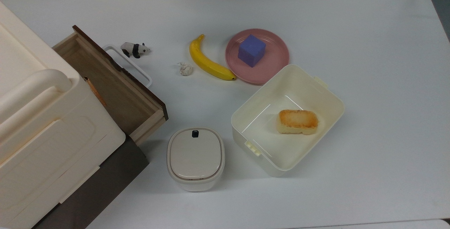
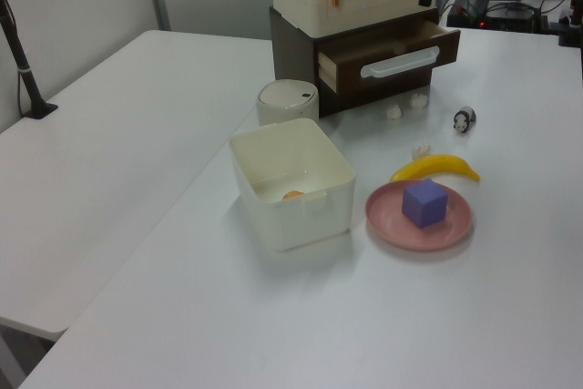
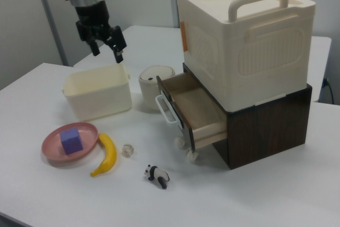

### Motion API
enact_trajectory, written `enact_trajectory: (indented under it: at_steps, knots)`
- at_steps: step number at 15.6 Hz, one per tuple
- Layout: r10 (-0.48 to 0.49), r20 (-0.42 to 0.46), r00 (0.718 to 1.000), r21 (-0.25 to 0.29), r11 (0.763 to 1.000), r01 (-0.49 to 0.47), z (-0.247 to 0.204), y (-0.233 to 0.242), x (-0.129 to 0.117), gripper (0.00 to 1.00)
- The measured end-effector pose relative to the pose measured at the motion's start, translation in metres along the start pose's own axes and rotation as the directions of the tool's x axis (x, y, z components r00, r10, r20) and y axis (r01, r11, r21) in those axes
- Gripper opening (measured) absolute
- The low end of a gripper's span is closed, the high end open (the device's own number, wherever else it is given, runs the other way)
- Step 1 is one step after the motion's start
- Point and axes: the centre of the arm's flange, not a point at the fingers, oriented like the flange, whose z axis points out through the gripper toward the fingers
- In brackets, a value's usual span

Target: Slide the drawer open

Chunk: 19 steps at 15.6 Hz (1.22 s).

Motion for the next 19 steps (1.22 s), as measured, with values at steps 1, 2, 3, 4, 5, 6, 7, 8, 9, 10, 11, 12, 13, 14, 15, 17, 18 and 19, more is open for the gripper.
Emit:
enact_trajectory:
  at_steps: [1,2,3,4,5,6,7,8,9,10,11,12,13,14,15,17,18,19]
  knots:
    - [0.013,-0.029,1.000,0.000,1.000,-0.013,0.001,0.007,0.004,1.00]
    - [0.020,-0.038,0.999,0.000,1.000,-0.020,0.001,0.011,0.005,1.00]
    - [0.025,-0.040,0.999,0.000,1.000,-0.025,0.002,0.014,0.006,1.00]
    - [0.027,-0.040,0.999,-0.001,1.000,-0.027,0.002,0.015,0.006,1.00]
    - [0.028,-0.041,0.999,-0.001,1.000,-0.028,0.002,0.016,0.006,1.00]
    - [0.028,-0.041,0.999,-0.001,1.000,-0.028,0.002,0.015,0.006,1.00]
    - [0.029,-0.041,0.999,-0.001,1.000,-0.029,0.002,0.015,0.006,1.00]
    - [0.030,-0.041,0.999,0.000,1.000,-0.030,0.002,0.015,0.006,1.00]
    - [0.032,-0.041,0.999,0.000,0.999,-0.032,0.001,0.015,0.006,1.00]
    - [0.048,-0.042,0.998,0.003,0.999,-0.048,0.001,0.015,0.006,1.00]
    - [0.082,-0.043,0.996,0.009,0.997,-0.082,0.001,0.013,0.006,1.00]
    - [0.122,-0.043,0.992,0.014,0.992,-0.122,0.001,0.010,0.006,1.00]
    - [0.155,-0.042,0.987,0.016,0.988,-0.154,0.001,0.007,0.006,1.00]
    - [0.172,-0.042,0.984,0.018,0.985,-0.172,0.001,0.004,0.005,1.00]
    - [0.182,-0.042,0.982,0.019,0.983,-0.181,0.001,0.002,0.005,1.00]
    - [0.177,-0.042,0.983,0.019,0.984,-0.176,0.001,0.001,0.005,1.00]
    - [0.157,-0.041,0.987,0.018,0.988,-0.156,0.001,0.001,0.005,1.00]
    - [0.138,-0.041,0.990,0.017,0.990,-0.137,0.001,0.001,0.005,1.00]
